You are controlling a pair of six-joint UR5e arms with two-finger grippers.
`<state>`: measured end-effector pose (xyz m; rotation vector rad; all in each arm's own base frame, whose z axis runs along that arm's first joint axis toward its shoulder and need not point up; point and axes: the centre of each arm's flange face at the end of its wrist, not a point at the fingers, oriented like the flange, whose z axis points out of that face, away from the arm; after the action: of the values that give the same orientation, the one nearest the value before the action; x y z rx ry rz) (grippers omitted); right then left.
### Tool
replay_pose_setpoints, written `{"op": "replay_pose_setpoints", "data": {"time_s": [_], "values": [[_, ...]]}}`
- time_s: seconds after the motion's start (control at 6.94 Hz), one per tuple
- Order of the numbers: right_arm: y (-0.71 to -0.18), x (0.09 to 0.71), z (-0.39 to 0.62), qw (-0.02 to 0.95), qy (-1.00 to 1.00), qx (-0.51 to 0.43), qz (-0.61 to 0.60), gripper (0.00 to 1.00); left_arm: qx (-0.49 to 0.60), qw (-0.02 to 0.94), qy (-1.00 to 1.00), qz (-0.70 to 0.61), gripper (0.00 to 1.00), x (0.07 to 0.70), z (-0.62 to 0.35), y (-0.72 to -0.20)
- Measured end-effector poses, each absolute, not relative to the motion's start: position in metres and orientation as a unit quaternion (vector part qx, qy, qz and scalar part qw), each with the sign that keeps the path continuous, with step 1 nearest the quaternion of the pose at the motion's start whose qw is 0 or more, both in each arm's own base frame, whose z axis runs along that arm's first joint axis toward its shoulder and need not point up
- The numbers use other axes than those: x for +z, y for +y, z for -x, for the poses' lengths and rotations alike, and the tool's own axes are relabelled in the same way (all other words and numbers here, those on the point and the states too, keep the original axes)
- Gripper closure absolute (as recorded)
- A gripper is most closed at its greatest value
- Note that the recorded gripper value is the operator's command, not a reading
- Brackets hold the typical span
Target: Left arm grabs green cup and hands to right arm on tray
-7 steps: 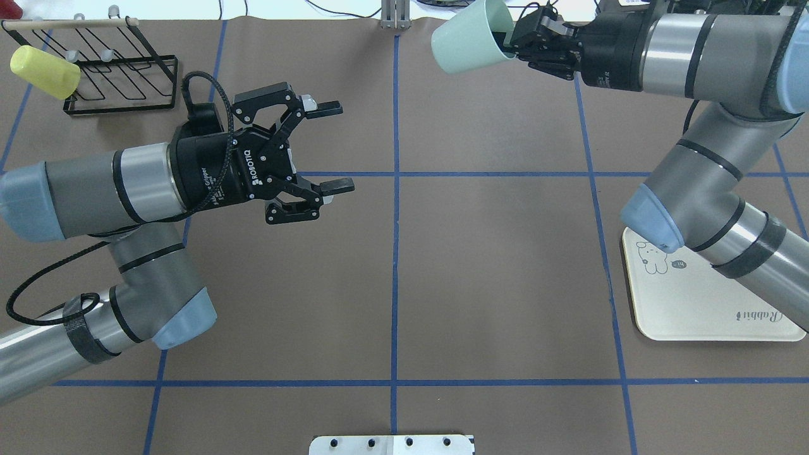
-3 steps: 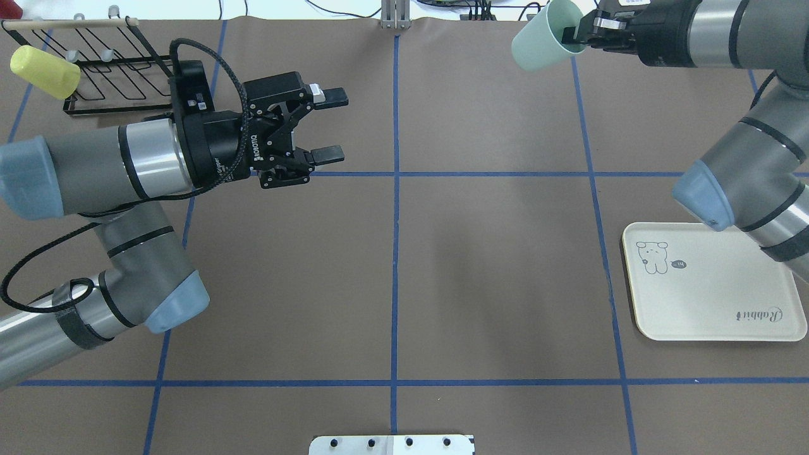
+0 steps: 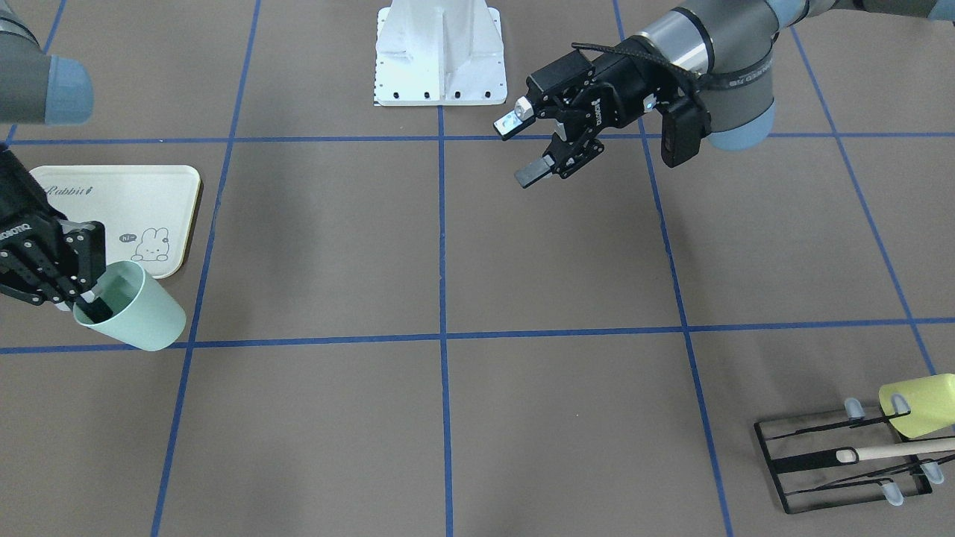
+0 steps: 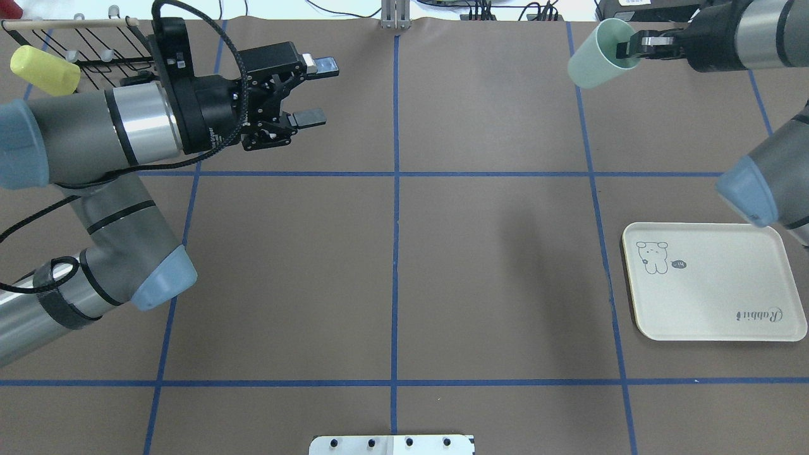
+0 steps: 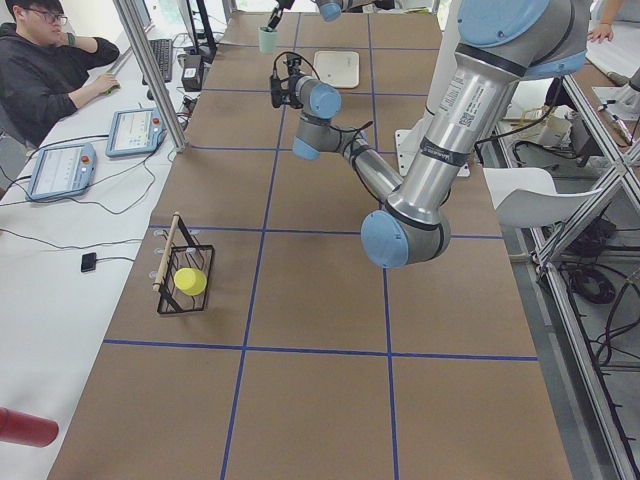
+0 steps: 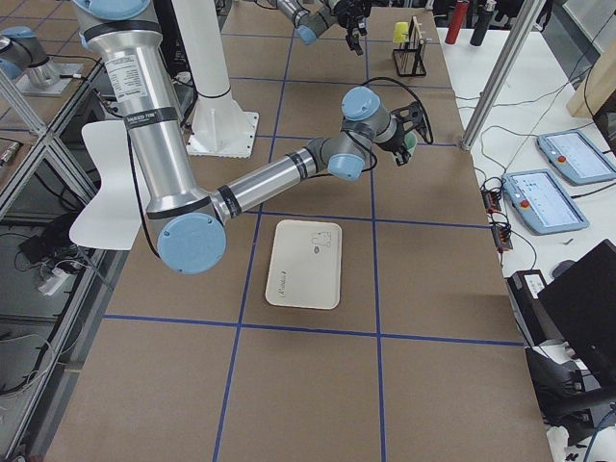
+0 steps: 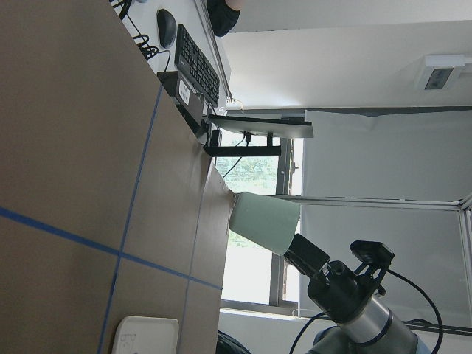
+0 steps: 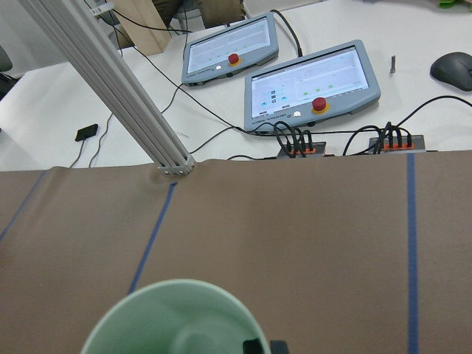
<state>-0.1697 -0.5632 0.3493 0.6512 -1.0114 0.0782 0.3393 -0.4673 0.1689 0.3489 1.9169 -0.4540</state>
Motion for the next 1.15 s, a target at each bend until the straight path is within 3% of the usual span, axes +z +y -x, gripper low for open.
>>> {"op": "replay_pose_setpoints", "data": {"time_s": [0.43, 1.15], "values": [[-0.538, 0.433, 0.120, 0.874, -0.395, -0.047, -0.279, 1.00, -0.177, 0.636, 0.717, -0.224, 0.00, 0.148, -0.315, -0.478], [-0.434, 0.522, 0.120, 0.909, -0.358, -0.133, -0.166, 1.00, -0.145, 0.759, 0.582, -0.253, 0.00, 0.153, -0.250, -0.504]]}}
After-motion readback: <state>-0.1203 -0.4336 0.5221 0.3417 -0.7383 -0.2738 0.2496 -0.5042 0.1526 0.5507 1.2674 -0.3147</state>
